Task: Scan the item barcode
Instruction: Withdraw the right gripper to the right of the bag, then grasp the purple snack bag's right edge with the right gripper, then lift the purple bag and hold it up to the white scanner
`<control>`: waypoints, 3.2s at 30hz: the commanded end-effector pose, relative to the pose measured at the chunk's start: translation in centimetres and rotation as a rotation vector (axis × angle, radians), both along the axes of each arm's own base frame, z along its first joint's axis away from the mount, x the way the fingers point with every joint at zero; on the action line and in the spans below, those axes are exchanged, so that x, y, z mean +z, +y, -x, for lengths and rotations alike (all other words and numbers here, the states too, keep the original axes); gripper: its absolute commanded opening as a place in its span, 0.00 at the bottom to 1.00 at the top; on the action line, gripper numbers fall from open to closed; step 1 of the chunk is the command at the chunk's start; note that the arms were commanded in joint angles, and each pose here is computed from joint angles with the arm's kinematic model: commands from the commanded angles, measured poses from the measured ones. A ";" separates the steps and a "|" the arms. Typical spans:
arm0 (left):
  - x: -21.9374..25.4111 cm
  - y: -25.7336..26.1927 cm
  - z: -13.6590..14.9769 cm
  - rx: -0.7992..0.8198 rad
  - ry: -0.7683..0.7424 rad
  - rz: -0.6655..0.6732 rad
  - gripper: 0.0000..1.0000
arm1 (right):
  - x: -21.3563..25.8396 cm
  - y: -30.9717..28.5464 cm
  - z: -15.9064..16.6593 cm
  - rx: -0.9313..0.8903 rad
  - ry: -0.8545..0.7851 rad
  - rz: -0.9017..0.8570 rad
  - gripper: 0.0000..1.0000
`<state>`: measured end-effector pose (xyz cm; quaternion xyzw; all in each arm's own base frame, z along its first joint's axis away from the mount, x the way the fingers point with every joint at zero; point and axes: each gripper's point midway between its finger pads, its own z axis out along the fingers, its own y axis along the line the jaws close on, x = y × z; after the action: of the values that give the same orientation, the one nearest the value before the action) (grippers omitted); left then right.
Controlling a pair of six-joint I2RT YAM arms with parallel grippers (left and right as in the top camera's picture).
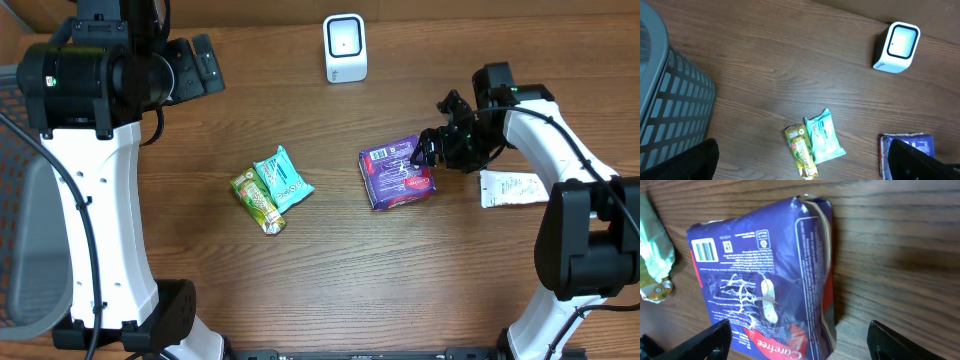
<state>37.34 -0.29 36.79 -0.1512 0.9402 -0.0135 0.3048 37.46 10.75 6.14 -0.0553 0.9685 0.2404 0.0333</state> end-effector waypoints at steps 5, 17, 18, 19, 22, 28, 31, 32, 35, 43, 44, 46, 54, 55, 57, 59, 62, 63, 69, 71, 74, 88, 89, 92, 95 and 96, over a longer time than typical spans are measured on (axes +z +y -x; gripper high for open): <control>0.0 -0.1 0.0 0.006 -0.001 0.010 1.00 | -2.9 1.3 1.5 0.063 0.041 -0.082 0.82; 0.0 -0.1 0.0 0.006 -0.001 0.010 0.99 | -4.8 3.4 2.4 0.013 0.050 -0.241 0.40; 0.0 -0.1 0.0 0.006 -0.001 0.011 1.00 | -4.8 3.6 2.5 0.008 0.053 -0.257 0.37; 0.0 -0.1 0.0 0.006 -0.001 0.010 1.00 | -4.6 3.8 2.6 0.009 0.054 -0.273 0.30; 0.0 -0.1 0.0 0.006 -0.001 0.011 1.00 | -2.6 5.0 2.5 0.019 0.051 -0.372 0.17; 0.0 -0.1 0.0 0.006 -0.001 0.010 1.00 | 2.3 5.2 1.8 0.032 0.002 -0.390 0.16; 0.0 -0.1 0.0 0.006 -0.001 0.011 0.99 | 6.1 5.2 1.4 0.048 -0.071 -0.387 0.16; 0.0 -0.1 0.0 0.006 -0.001 0.010 1.00 | 7.5 5.2 1.2 0.053 -0.103 -0.380 0.16; 0.0 -0.1 0.0 0.006 -0.001 0.010 1.00 | 12.3 5.1 1.3 0.076 -0.217 -0.354 0.16; 0.0 -0.1 0.0 0.005 -0.001 0.011 1.00 | 21.4 4.2 4.4 0.057 -0.435 -0.274 0.16; 0.0 -0.1 0.0 0.005 -0.001 0.011 1.00 | 21.7 4.1 4.8 0.056 -0.441 -0.271 0.16; 0.0 -0.1 0.0 0.005 -0.001 0.010 0.99 | 22.0 3.7 5.3 0.046 -0.450 -0.237 0.16; 0.0 -0.1 0.0 0.006 -0.001 0.010 1.00 | 21.4 4.4 5.7 0.047 -0.460 -0.140 0.14; 0.0 -0.1 0.0 0.006 -0.001 0.010 1.00 | 21.3 4.6 5.6 0.040 -0.461 -0.128 0.15; 0.0 -0.1 0.0 0.006 -0.001 0.010 1.00 | 21.2 5.1 5.6 0.053 -0.477 -0.101 0.14; 0.0 -0.1 0.0 0.006 -0.001 0.010 0.99 | 21.1 5.4 5.2 0.030 -0.490 -0.058 0.15; 0.0 -0.1 0.0 0.006 -0.001 0.010 1.00 | 21.3 5.3 3.9 -0.047 -0.557 0.056 0.15; 0.0 -0.1 0.0 0.006 -0.001 0.010 1.00 | 21.7 5.3 3.4 -0.060 -0.592 0.085 0.16; 0.0 -0.1 0.0 0.005 -0.001 0.011 1.00 | 26.2 6.1 0.7 -0.079 -0.738 0.235 0.17; 0.0 -0.1 0.0 0.005 -0.001 0.011 1.00 | 27.2 6.0 -0.7 -0.086 -0.752 0.284 0.13; 0.0 -0.1 0.0 0.005 -0.001 0.010 1.00 | 27.8 5.1 -4.6 -0.119 -0.789 0.444 0.08; 0.0 -0.1 0.0 0.005 -0.001 0.010 1.00 | 27.0 5.5 -18.8 -0.051 -1.170 1.131 0.04; 0.0 -0.1 0.0 0.005 -0.001 0.010 1.00 | 26.6 6.0 -19.5 -0.004 -1.184 1.166 0.04; 0.0 -0.1 0.0 0.005 -0.001 0.010 1.00 | 26.0 7.2 -21.2 0.009 -1.240 1.186 0.04; 0.0 -0.1 0.0 0.006 -0.001 0.010 1.00 | 24.2 8.7 -22.8 0.092 -1.278 1.230 0.04; 0.0 -0.1 0.0 0.006 -0.001 0.010 1.00 | 23.3 9.1 -23.2 0.156 -1.275 1.250 0.04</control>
<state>37.34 -0.29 36.77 -0.1513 0.9403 -0.0135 0.3046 59.83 18.65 30.18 -0.1779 0.7419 -0.3578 0.5384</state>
